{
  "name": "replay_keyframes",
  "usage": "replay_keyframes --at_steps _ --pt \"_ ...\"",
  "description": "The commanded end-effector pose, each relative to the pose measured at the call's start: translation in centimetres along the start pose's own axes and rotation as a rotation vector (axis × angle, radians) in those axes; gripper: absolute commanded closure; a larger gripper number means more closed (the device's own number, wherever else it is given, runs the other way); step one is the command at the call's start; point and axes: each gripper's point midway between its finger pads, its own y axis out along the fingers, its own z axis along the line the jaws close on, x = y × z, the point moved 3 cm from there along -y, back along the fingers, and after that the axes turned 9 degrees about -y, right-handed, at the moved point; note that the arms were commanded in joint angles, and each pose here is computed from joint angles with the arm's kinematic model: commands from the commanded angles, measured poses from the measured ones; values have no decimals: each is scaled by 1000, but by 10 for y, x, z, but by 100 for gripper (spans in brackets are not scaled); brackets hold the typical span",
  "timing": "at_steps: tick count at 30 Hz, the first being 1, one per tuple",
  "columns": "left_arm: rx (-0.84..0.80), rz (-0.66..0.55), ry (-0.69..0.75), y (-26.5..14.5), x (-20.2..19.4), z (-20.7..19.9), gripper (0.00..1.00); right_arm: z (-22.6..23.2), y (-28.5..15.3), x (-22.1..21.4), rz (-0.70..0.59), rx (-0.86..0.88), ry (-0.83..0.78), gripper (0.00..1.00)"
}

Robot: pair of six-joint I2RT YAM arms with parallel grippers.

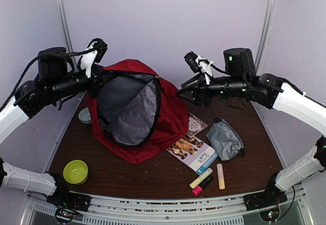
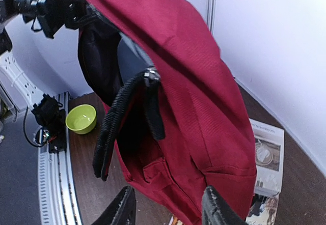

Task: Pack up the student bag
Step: Unzip the largest pocket of the student bag.

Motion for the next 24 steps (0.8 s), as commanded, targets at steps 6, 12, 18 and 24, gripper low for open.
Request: replay_keyframes --at_steps 6,12,18,24 --pt "5 -98 8 -13 33 3 100 -4 23 33 -31 -97 -266 59" --pt "2 -104 12 -11 36 3 100 0 37 32 -14 -71 -359 62" --pt "2 -102 12 -10 37 3 100 11 38 24 28 -12 -429 62" --pt "-2 -99 11 -7 37 3 100 11 47 24 29 -62 -461 63"
